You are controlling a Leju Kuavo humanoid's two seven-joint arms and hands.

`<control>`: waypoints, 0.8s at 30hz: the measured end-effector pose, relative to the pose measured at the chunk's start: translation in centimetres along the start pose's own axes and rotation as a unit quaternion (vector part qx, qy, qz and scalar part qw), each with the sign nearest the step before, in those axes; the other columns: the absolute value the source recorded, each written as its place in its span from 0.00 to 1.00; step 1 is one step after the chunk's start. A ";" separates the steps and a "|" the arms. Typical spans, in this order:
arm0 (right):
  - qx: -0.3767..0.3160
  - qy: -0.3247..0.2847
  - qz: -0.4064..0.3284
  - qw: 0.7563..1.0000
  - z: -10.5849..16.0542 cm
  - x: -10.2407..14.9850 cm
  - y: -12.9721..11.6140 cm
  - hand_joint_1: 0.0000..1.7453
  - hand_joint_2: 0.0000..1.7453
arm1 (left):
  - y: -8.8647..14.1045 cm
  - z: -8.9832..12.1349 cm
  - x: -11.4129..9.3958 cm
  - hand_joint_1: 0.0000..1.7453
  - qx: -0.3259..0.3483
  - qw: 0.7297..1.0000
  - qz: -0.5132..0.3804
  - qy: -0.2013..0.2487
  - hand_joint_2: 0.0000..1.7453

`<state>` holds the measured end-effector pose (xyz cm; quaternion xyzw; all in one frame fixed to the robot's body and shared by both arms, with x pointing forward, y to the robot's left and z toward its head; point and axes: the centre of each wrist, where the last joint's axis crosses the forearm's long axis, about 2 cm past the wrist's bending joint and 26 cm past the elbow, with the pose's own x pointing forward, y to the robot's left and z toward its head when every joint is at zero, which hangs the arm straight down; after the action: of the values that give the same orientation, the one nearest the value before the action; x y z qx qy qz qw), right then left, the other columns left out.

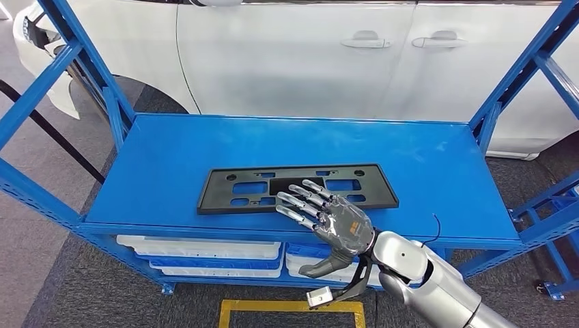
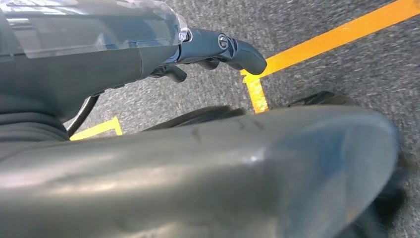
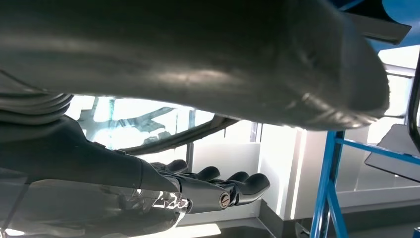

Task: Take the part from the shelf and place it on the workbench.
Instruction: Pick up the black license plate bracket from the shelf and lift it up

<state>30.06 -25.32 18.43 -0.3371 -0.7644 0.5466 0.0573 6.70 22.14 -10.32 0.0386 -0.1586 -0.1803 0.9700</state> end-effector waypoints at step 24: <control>0.111 0.091 0.100 0.985 -5.1 -4.3 4.7 0.00 1.00 | 0.2 -0.1 0.7 0.00 -0.002 1.000 -0.017 -0.001 0.00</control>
<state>37.81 -22.91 17.59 -0.4516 -0.6528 0.5985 0.1084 7.40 22.03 -10.19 0.0394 -0.1586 -0.1967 0.9668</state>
